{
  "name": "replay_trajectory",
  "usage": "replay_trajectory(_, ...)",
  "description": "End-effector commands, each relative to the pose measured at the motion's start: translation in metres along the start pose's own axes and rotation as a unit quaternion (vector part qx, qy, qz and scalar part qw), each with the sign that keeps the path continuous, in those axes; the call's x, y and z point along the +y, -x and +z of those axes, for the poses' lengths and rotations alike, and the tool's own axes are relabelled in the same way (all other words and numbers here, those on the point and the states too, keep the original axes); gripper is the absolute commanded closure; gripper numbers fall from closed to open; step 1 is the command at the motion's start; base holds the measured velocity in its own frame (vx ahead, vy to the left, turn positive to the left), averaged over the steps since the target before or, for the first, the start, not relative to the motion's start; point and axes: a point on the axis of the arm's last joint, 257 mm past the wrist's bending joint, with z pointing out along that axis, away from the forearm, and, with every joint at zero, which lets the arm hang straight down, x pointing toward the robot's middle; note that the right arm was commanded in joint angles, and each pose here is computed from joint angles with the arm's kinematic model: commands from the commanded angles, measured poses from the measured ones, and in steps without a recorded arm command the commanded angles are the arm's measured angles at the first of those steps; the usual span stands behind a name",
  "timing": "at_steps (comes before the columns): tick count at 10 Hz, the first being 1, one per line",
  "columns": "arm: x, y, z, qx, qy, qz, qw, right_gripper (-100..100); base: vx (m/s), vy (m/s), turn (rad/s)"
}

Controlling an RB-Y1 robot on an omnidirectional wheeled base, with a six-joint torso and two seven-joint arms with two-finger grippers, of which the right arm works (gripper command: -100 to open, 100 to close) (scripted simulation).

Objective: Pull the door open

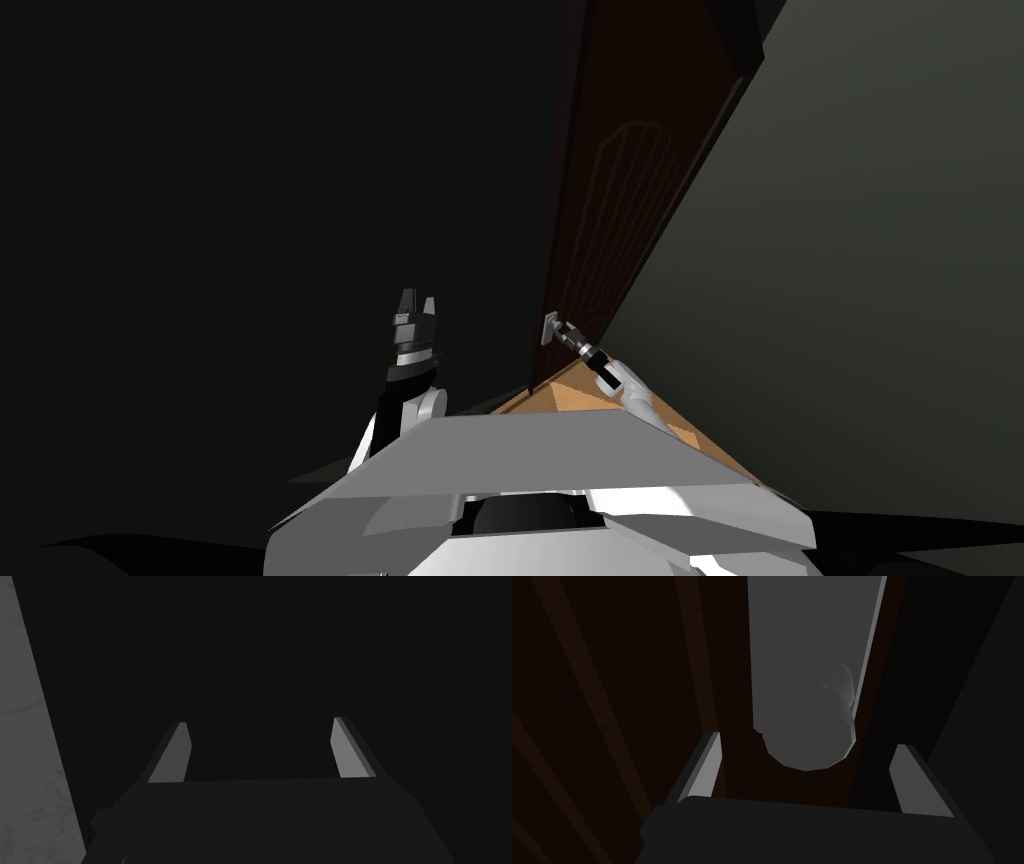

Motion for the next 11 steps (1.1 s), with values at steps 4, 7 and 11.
replay_trajectory(4, -0.01, -0.001, -0.0016, 0.0, -0.007, 0.001, 1.0, 100, 0.013, 0.005, 0.027)
replay_trajectory(7, -0.01, -0.001, -0.0016, 0.0, -0.007, 0.001, 1.0, 100, -0.001, 0.004, -0.006)
replay_trajectory(11, -0.032, -0.003, -0.0057, -0.002, -0.05, 0.035, 0.9981, 100, -0.018, 0.004, 0.001)
